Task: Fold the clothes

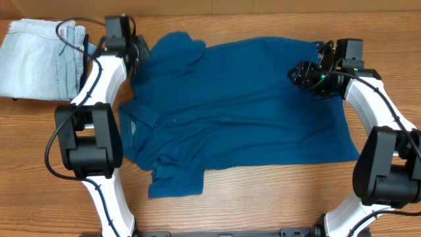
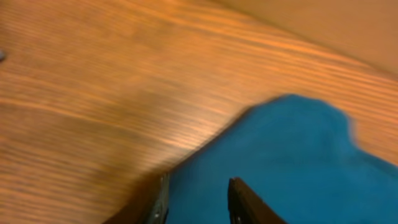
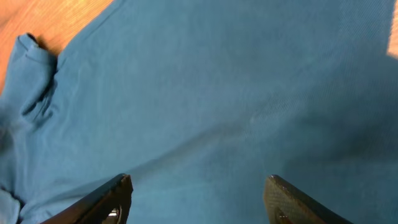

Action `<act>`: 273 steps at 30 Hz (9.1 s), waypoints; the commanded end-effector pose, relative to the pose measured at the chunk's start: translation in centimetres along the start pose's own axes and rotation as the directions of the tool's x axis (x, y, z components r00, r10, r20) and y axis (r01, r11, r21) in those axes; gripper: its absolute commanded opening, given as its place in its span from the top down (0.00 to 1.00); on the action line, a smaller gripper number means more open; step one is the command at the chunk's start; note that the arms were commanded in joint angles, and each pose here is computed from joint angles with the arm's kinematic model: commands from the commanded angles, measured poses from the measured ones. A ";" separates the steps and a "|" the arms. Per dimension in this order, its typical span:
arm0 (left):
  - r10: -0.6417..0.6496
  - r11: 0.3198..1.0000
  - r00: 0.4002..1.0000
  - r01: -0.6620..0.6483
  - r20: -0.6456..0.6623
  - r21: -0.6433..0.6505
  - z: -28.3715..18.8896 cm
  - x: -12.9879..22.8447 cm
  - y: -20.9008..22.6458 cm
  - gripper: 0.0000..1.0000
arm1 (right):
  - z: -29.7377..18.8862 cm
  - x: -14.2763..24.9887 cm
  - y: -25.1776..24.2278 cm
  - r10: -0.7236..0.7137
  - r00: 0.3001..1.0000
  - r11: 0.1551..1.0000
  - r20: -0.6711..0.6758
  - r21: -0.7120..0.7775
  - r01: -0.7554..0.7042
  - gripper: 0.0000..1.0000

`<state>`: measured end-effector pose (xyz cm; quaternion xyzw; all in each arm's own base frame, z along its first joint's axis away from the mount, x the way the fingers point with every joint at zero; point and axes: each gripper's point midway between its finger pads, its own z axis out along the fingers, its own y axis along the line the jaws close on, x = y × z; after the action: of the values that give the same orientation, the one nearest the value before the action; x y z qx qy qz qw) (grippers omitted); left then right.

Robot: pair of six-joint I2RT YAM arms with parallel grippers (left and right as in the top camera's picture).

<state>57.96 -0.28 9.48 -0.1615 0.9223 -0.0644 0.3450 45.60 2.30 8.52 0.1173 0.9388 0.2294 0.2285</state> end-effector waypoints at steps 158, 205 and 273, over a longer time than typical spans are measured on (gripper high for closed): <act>0.468 0.835 0.726 -0.551 -0.504 -0.017 -26.9 26.2 -4.7 0.86 | -6.4 23.3 -9.6 0.576 0.775 0.813 -0.259 0.276 -0.512 0.10; 0.452 0.845 0.718 -0.534 -0.529 -0.003 -27.0 26.5 -4.5 0.85 | -10.0 16.4 -17.5 0.646 0.759 0.718 0.087 0.268 -0.642 0.96; 0.588 0.769 0.689 -0.638 -0.424 0.030 -34.4 21.3 -3.6 0.78 | -20.6 7.5 -13.3 0.549 0.787 0.752 0.282 0.244 -0.612 0.96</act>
<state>21.23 -9.68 22.97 0.1304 0.9759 0.1062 0.1393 26.95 -14.29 13.85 0.4707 0.8545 0.1195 0.1844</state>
